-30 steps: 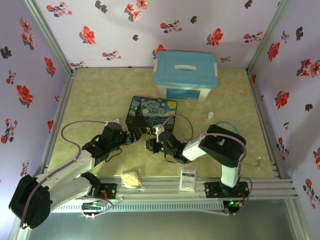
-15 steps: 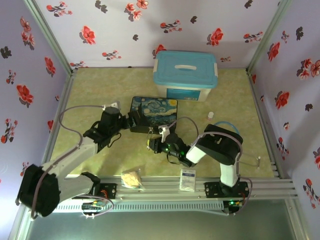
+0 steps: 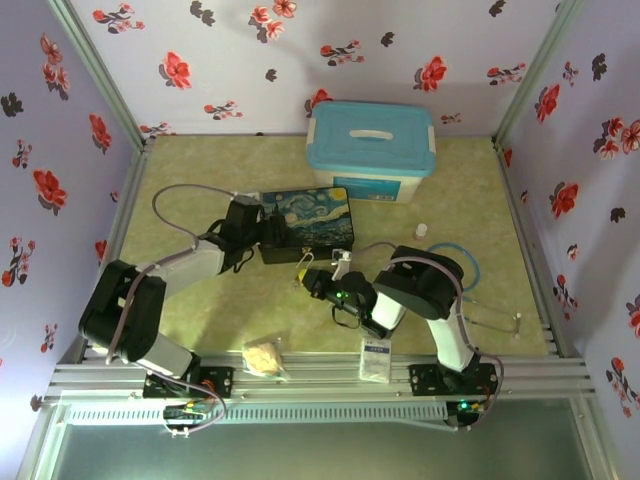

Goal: Unlock the padlock with the key

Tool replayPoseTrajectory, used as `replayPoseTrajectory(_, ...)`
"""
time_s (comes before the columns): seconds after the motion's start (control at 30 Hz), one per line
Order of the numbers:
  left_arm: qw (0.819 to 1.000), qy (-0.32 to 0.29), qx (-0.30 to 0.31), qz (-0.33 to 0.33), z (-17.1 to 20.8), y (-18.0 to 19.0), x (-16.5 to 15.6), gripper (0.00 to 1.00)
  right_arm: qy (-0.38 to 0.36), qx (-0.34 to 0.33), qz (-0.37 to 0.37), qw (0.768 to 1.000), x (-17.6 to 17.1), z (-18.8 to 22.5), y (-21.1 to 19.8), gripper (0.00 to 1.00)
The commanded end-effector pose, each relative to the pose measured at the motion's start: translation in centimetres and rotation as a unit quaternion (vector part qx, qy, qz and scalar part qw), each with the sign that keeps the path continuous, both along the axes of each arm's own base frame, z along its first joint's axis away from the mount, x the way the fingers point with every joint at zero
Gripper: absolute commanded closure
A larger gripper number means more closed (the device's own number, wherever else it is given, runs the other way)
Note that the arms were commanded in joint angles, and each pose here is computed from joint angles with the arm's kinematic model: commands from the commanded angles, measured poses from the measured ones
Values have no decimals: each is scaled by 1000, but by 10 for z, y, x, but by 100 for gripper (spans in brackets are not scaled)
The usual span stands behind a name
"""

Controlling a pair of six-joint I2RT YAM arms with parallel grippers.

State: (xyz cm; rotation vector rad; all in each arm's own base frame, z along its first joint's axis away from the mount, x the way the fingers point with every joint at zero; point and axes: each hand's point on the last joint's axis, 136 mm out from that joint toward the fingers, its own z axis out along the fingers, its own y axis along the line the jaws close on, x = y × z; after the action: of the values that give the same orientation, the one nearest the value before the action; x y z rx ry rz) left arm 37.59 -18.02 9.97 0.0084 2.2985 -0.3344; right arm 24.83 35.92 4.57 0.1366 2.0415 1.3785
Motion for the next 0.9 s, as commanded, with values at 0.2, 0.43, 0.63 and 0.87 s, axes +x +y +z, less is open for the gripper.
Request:
replayPoseTrajectory(0.2,999,8,42,-14,-23,6,0,38,69,-12,-79,994,7,-34,-18,94)
replayPoseTrajectory(0.43,997,21,71,-11,-41,18,-11,40,58,17,-132,989,21,-15,-24,94)
replayPoseTrajectory(0.63,996,29,85,-8,-47,24,-15,43,75,52,-202,975,33,-9,-43,95)
replayPoseTrajectory(0.87,995,29,91,-16,-47,24,-17,43,93,99,-258,956,41,-4,-50,95)
